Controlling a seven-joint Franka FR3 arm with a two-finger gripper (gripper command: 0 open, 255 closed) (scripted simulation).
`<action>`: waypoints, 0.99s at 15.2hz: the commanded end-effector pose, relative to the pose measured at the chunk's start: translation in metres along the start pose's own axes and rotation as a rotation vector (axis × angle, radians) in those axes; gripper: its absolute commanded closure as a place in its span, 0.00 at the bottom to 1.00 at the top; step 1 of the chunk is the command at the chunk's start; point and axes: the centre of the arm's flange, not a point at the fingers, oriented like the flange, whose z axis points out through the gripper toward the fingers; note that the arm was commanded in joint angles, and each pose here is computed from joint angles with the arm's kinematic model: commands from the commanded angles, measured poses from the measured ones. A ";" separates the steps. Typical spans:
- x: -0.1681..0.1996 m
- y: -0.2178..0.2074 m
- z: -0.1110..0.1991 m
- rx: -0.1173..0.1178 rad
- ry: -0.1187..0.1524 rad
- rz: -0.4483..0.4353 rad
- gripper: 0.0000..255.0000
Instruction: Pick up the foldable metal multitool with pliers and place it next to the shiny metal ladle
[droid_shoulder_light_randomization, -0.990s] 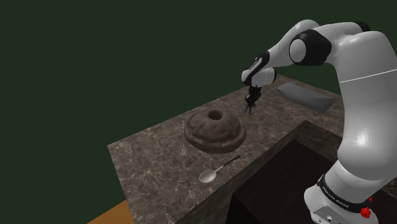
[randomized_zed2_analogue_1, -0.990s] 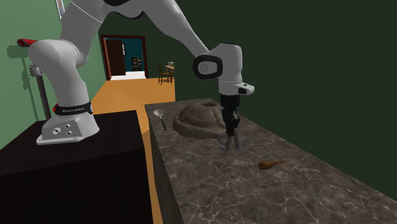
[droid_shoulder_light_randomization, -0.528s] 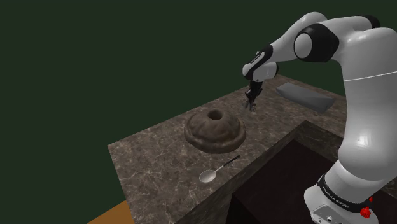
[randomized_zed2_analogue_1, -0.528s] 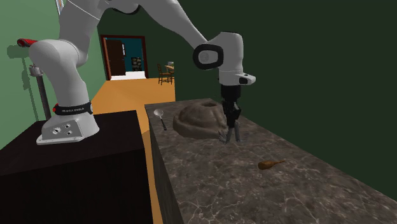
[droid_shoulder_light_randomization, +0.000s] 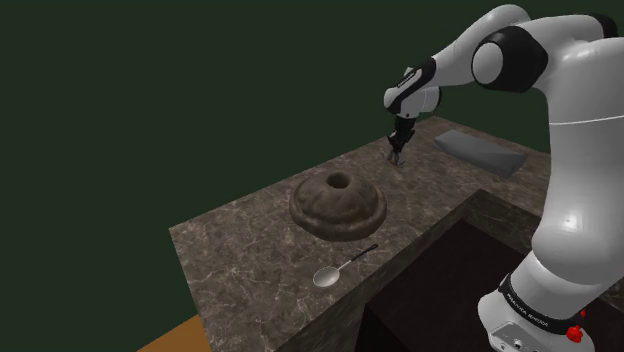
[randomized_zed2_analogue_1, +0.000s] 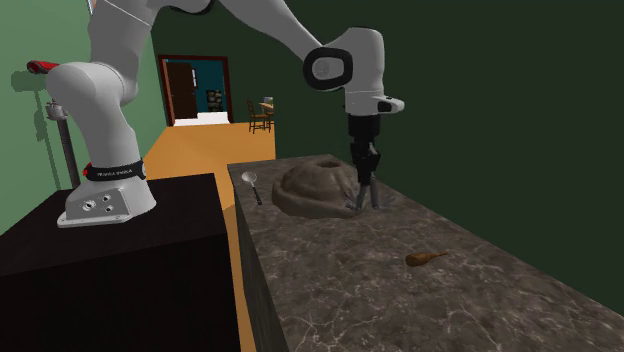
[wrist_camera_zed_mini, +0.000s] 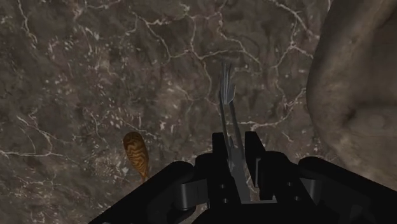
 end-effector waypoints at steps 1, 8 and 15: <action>0.000 -0.001 -0.010 0.000 0.000 0.000 1.00; 0.002 0.000 -0.047 0.000 0.000 0.000 1.00; 0.004 0.001 -0.084 0.000 0.000 0.000 1.00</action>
